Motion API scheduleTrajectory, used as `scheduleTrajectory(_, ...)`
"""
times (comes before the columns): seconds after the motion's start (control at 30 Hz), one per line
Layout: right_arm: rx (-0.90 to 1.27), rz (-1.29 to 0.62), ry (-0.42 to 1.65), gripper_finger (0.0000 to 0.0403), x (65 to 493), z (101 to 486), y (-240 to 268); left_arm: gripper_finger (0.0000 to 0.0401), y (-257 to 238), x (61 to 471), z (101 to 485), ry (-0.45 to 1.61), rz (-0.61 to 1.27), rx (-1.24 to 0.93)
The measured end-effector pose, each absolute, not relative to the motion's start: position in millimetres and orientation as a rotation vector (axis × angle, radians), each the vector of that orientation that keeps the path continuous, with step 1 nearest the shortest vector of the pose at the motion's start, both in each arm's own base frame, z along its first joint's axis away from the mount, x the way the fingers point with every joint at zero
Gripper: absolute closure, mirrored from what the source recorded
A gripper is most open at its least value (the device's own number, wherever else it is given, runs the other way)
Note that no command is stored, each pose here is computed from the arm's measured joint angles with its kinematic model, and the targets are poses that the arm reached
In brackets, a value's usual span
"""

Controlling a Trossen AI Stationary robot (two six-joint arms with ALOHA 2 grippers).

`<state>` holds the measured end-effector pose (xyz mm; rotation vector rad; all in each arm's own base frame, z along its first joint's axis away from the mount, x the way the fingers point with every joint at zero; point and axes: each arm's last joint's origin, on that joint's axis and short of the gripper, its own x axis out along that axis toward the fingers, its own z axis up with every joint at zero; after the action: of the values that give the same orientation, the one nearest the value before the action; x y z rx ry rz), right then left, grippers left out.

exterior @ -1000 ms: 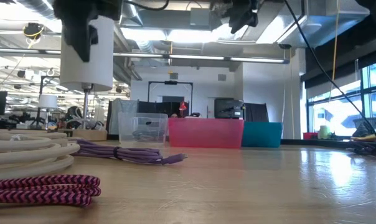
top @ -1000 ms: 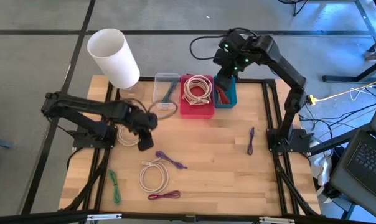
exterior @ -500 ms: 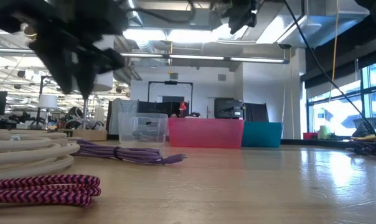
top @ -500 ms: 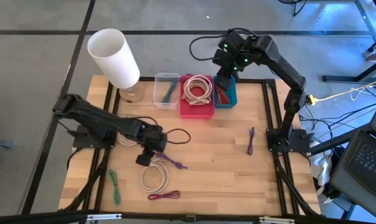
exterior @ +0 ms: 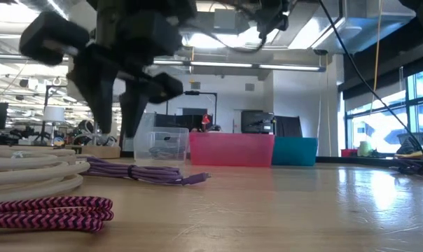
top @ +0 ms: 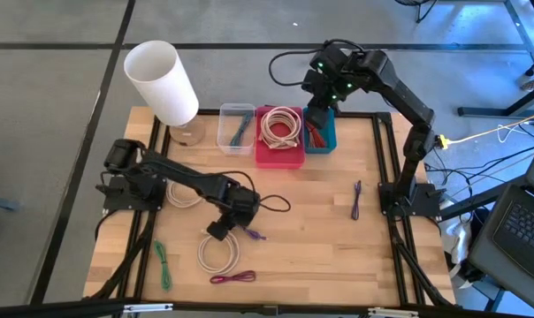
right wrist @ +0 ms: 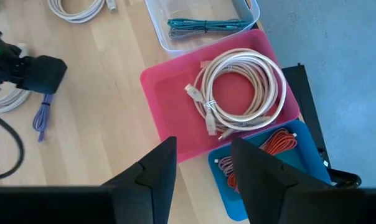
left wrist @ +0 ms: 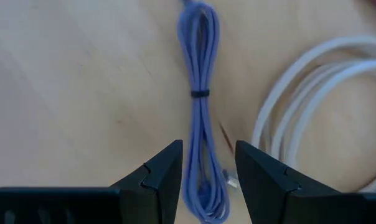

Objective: Pick & Place USB Port
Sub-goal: Put the purple charger cable into the blue bin

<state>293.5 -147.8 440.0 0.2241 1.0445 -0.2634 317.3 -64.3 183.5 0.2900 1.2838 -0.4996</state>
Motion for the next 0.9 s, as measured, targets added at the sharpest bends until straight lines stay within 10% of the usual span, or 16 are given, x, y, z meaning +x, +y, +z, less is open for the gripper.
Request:
scheduleTrajectory(0.5, 0.194, -0.246, 1.047, 0.0248, 293.6, 440.0, -147.9, 0.0267, -71.3, 330.2, 134.9, 1.401, -0.475, 0.33)
scheduleTrajectory(0.7, 0.191, -0.244, 1.048, 0.0248, 293.5, 440.0, -147.8, 0.0376, -67.3, 330.4, 141.3, 1.392, -0.364, 0.294)
scheduleTrajectory(0.9, 0.194, -0.243, 1.057, 0.0248, 292.9, 439.6, -147.5, 0.0389, -48.4, 319.0, 188.8, 1.296, -0.23, 0.201)
